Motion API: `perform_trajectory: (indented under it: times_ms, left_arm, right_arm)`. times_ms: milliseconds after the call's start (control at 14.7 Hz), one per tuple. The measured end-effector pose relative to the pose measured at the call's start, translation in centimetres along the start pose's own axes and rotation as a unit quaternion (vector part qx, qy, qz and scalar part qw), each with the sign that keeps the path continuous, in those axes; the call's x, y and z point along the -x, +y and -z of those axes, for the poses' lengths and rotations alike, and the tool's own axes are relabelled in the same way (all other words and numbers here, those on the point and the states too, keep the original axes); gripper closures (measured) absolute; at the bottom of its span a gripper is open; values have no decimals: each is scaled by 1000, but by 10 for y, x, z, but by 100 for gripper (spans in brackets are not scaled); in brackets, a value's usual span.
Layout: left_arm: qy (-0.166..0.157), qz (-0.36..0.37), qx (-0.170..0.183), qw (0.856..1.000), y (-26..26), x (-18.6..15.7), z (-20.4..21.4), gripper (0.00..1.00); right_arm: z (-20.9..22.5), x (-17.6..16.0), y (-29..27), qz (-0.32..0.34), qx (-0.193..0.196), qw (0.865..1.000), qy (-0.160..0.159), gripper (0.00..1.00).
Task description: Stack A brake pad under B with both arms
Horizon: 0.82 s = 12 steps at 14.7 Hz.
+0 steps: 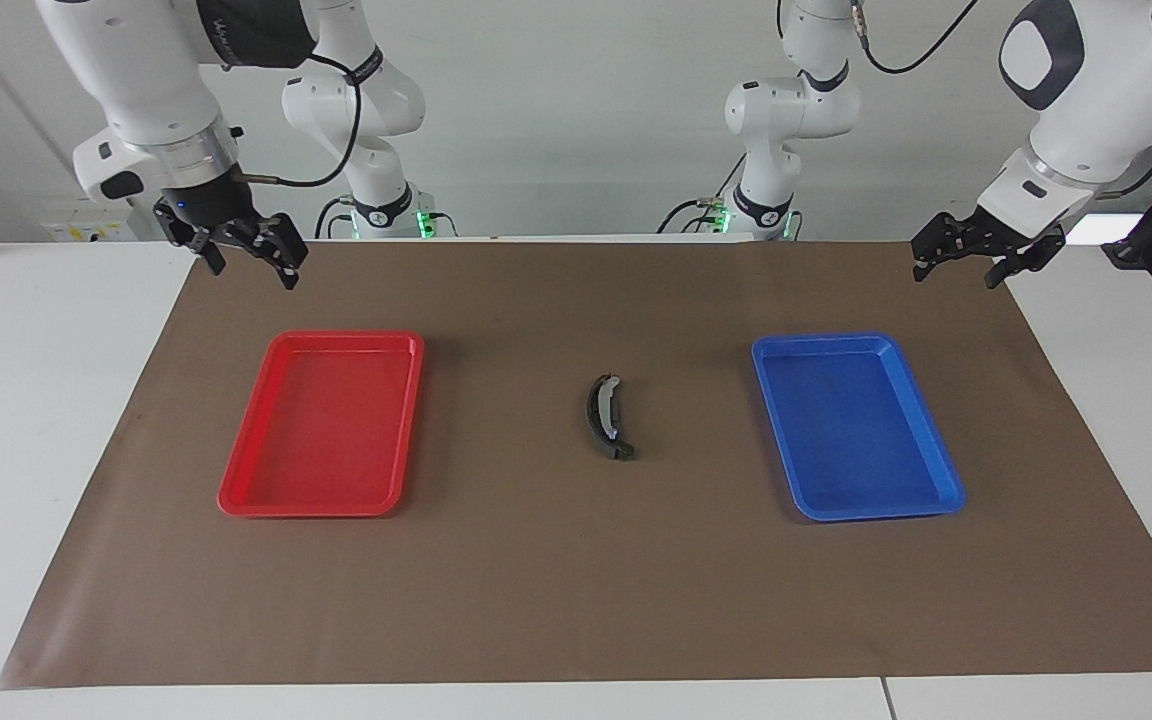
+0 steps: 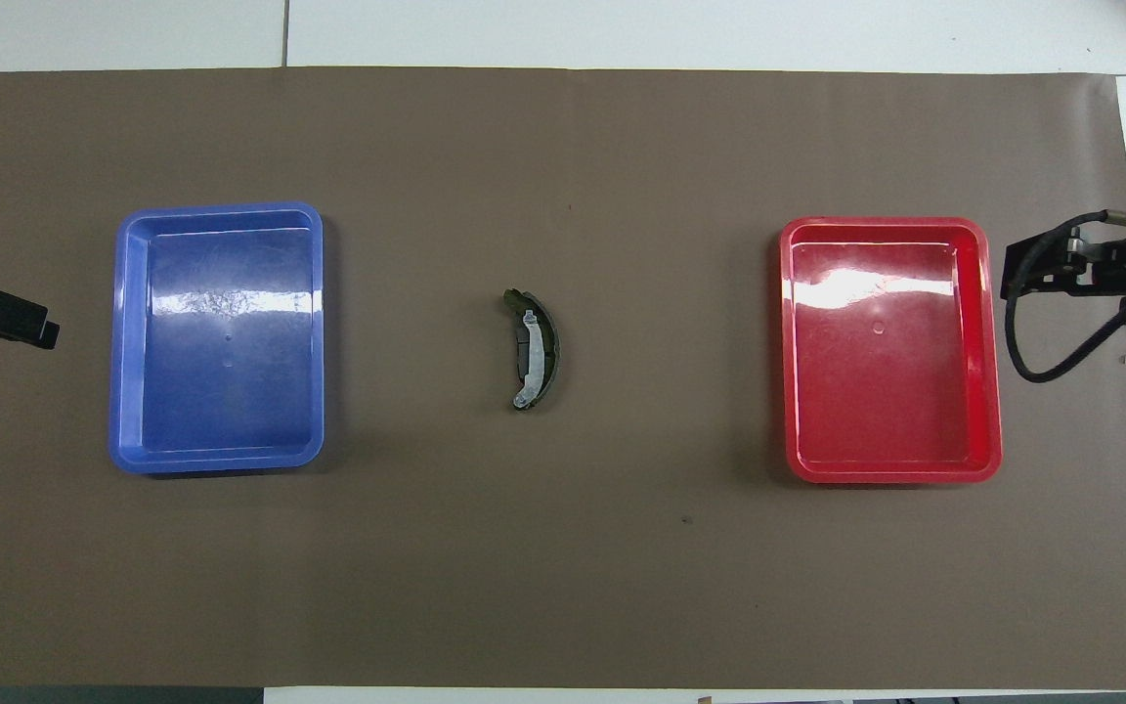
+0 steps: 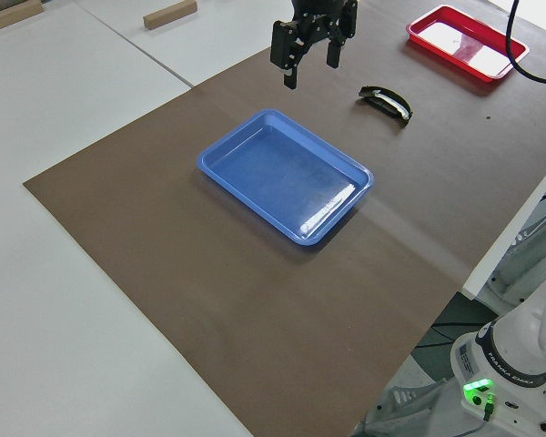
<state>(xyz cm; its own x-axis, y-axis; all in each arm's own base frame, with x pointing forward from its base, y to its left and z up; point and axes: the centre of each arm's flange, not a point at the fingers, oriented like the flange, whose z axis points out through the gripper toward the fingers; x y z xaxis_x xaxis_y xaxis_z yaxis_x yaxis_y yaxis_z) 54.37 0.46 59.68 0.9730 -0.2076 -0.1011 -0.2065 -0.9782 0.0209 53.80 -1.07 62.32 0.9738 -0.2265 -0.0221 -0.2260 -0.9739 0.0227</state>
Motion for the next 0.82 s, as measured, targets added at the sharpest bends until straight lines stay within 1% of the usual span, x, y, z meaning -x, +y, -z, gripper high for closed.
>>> perform_trajectory:
  times_ms: [204,680,816]
  left_arm:
    - [0,0,0,1000,0,0,0,0]
    - [0,0,0,1000,0,0,0,0]
    - [0,0,0,1000,0,0,0,0]
  right_arm:
    - [2,-2,23,3,-4,1000,-12,0]
    - [0,3,9,16,-2,1000,-22,0]
    - [0,4,5,38,-2,999,-22,0]
